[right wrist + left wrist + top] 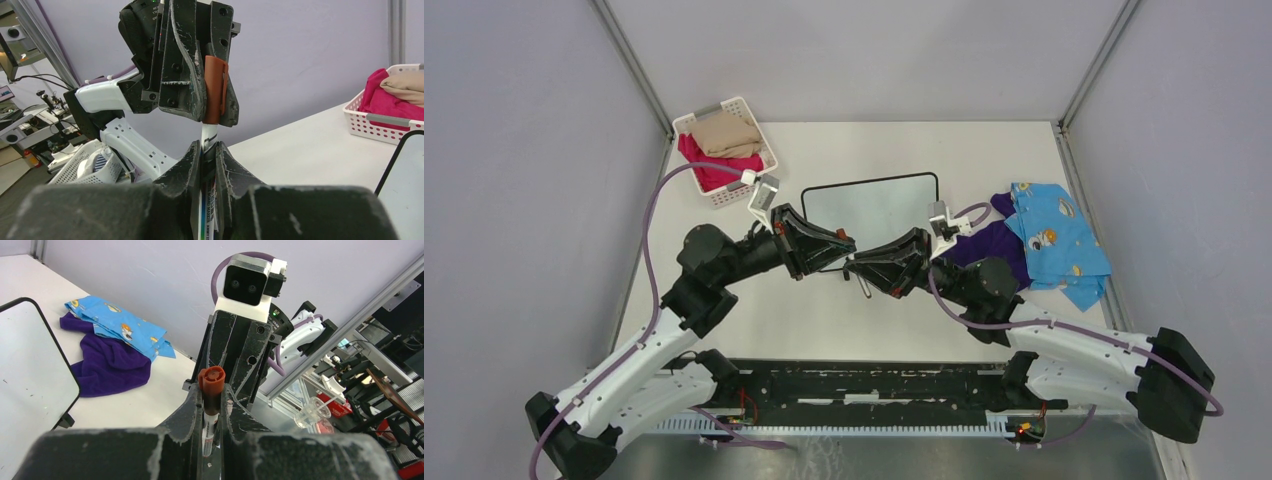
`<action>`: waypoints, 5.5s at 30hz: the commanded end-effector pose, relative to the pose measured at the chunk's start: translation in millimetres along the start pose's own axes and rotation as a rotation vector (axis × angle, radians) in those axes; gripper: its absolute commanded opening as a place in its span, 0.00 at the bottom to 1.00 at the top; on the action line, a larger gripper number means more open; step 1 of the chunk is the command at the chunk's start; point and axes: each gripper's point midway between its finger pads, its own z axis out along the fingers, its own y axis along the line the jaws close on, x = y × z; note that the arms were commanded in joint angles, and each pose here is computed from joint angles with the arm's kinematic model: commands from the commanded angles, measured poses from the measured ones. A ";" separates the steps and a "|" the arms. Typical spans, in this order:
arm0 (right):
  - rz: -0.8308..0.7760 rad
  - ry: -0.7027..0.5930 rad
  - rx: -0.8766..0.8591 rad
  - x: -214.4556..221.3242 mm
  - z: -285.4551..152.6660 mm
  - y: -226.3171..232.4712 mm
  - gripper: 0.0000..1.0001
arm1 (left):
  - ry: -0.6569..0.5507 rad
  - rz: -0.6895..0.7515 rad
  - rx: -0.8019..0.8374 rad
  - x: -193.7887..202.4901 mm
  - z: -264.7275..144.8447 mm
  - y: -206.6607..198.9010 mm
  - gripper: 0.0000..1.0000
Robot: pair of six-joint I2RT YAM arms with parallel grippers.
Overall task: Write a sentence on the whiteboard
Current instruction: Open the whiteboard marker at the center of the board, then place the pen cap at the center of the board.
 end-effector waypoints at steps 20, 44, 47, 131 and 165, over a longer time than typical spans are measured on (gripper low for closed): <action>0.002 -0.100 -0.034 -30.7 4.5 13.0 0.48 | -0.067 0.020 0.023 -17.9 -0.1 -11.3 0.02; 0.007 -0.025 -0.008 -1.5 -4.9 2.0 0.00 | -0.203 0.070 -0.030 -69.8 -1.3 -26.2 0.02; 0.010 -0.010 0.010 7.0 -12.9 -1.6 0.00 | -0.253 0.070 -0.030 -84.9 -2.4 -32.5 0.02; -0.413 0.306 0.666 61.1 -163.8 -111.3 0.00 | 0.499 -0.468 -1.662 169.9 -230.5 315.6 0.02; -0.402 0.260 0.680 53.5 -166.7 -109.5 0.00 | 0.569 -0.523 -1.672 192.7 -235.6 316.7 0.31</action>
